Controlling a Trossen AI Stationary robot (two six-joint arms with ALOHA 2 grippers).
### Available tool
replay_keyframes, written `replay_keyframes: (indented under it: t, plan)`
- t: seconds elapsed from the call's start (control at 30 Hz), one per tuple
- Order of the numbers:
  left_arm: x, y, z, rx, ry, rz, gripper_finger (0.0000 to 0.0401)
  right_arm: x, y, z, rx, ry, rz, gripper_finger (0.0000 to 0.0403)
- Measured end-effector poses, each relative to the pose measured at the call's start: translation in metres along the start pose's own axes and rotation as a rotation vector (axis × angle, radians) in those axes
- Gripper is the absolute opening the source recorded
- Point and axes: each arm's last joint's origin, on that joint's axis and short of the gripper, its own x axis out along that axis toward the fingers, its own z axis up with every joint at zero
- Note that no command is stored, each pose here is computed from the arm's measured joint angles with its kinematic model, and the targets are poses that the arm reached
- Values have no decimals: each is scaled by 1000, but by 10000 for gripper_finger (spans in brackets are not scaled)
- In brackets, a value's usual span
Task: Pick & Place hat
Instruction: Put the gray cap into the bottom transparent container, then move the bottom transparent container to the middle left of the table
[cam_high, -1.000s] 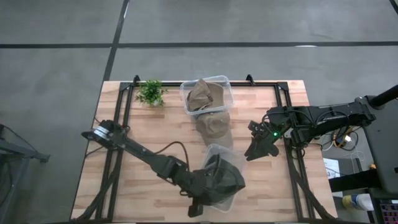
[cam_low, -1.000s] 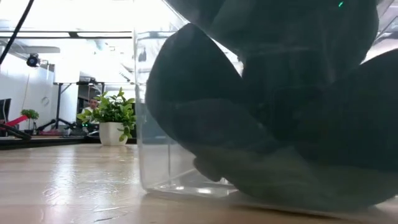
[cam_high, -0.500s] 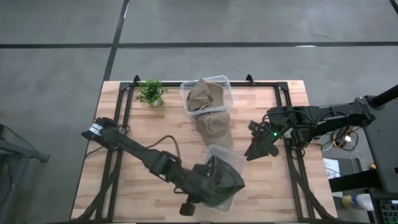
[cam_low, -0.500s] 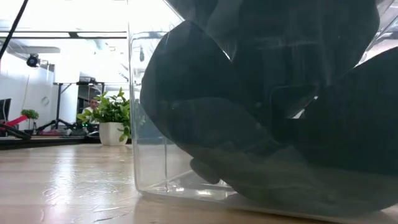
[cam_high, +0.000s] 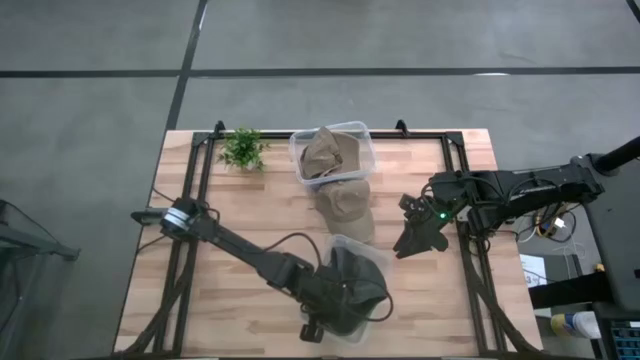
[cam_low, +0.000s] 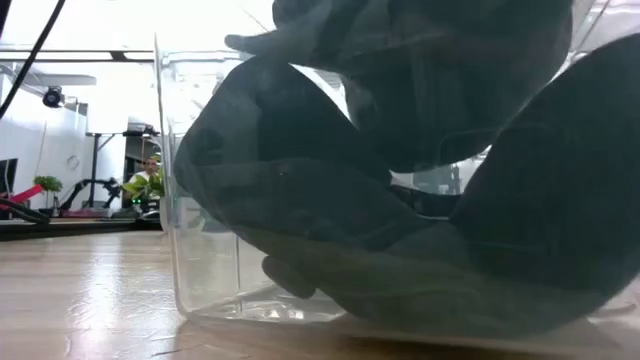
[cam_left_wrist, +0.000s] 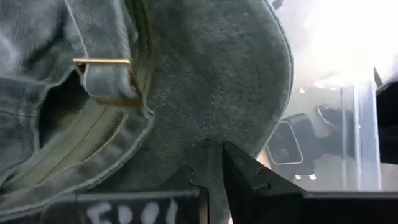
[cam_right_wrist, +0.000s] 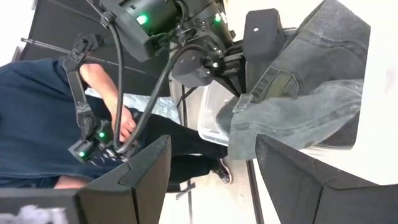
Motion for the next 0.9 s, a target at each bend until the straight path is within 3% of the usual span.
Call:
replay_keyframes:
  t: [0.2, 0.37, 0.47, 0.67, 0.9]
  plan:
    - [-10, 5, 2, -74, 7, 31, 25, 0, 0, 0, -1, -1, 1, 228]
    - [-63, -9, 29, -47, -166, 25, 25, 0, 0, 0, 0, 0, 1, 228]
    - [-90, -14, 35, -74, -225, 74, 25, 0, 0, 0, -3, 0, 1, 228]
    - [-142, -10, 34, -321, -309, 165, 37, 0, 0, 0, -3, -1, 1, 228]
    - [-165, 12, 13, -591, -296, 313, 126, 0, 0, 0, -2, -1, 1, 228]
